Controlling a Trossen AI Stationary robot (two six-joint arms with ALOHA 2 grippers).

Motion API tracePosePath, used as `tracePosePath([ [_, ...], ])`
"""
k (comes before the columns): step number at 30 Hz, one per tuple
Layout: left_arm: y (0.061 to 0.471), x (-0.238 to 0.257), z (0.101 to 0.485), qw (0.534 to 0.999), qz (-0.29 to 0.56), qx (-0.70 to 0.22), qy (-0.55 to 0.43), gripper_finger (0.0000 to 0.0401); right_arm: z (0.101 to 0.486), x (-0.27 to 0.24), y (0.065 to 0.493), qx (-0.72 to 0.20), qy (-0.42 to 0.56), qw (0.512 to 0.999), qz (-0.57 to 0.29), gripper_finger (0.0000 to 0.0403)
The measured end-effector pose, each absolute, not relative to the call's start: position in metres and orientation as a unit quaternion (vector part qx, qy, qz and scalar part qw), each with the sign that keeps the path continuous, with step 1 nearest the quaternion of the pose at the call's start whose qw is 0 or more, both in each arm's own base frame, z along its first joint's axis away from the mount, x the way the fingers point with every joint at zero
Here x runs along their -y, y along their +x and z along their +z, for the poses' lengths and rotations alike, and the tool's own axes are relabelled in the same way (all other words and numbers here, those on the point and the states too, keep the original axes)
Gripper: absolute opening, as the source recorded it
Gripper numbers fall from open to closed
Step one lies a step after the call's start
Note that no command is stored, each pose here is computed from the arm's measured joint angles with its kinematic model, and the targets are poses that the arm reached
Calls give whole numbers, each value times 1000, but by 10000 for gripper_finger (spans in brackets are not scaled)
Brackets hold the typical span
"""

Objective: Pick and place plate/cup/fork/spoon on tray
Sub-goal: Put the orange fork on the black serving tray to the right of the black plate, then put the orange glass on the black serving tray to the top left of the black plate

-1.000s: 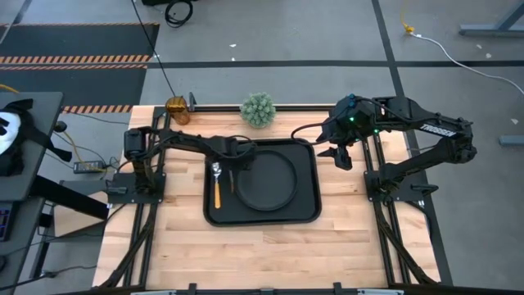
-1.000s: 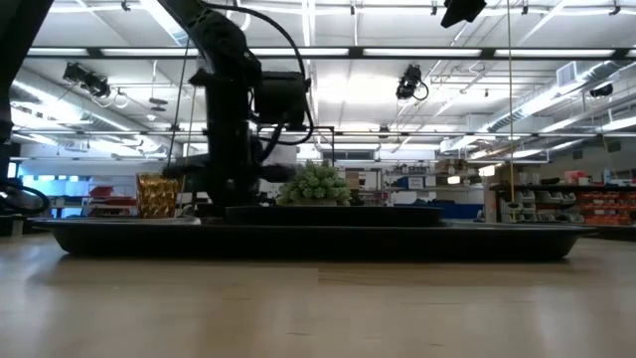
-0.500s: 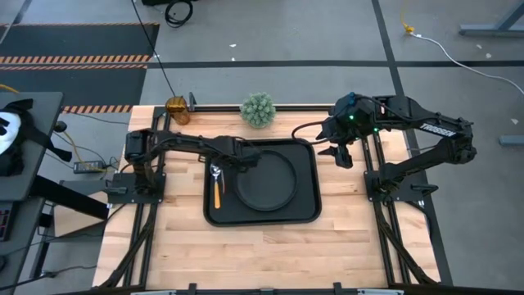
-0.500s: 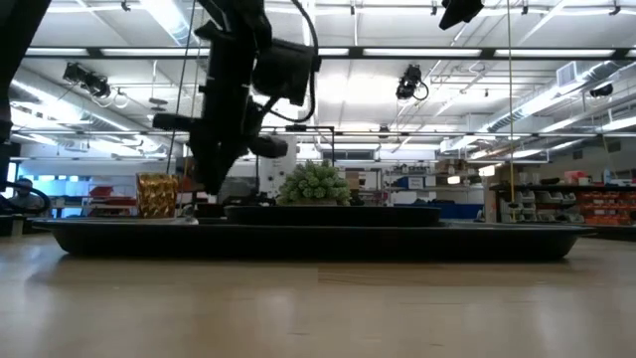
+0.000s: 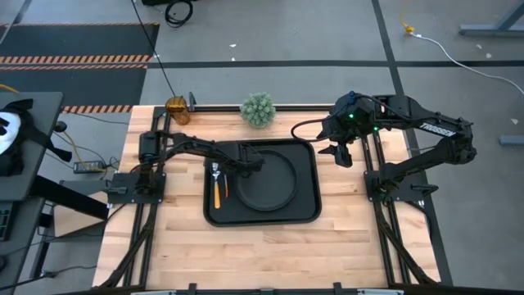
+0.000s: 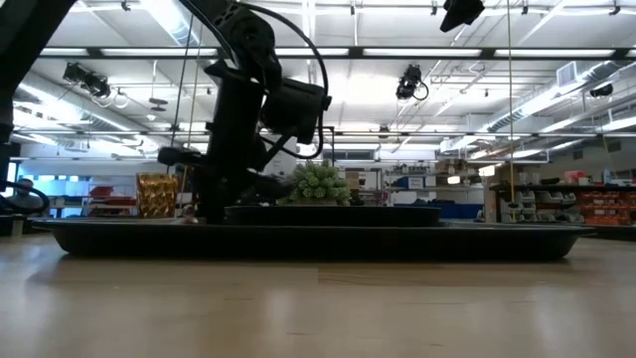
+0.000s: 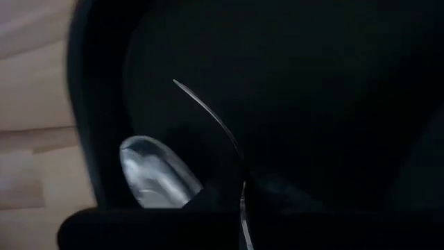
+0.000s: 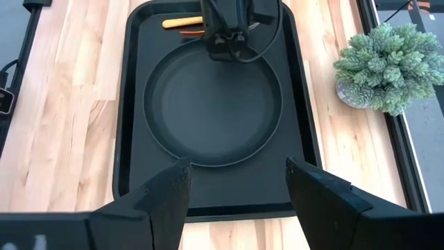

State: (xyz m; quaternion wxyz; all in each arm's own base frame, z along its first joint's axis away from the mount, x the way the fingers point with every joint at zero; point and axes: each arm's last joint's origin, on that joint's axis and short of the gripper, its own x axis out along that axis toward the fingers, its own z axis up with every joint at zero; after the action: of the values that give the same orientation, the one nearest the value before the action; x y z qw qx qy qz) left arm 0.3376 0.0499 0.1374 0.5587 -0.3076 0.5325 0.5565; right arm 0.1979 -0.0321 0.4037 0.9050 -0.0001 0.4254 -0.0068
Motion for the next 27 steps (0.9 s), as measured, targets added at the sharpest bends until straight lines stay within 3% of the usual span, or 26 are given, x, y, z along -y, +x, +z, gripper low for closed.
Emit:
tracePosePath([
  [18,339,-48,138,559,517,-561,-326,116,404,32,198,-426,-5,905,-6,240],
  [27,336,-48,163,563,511,-529,-377,135,404,32,198,-427,-24,904,4,240],
])
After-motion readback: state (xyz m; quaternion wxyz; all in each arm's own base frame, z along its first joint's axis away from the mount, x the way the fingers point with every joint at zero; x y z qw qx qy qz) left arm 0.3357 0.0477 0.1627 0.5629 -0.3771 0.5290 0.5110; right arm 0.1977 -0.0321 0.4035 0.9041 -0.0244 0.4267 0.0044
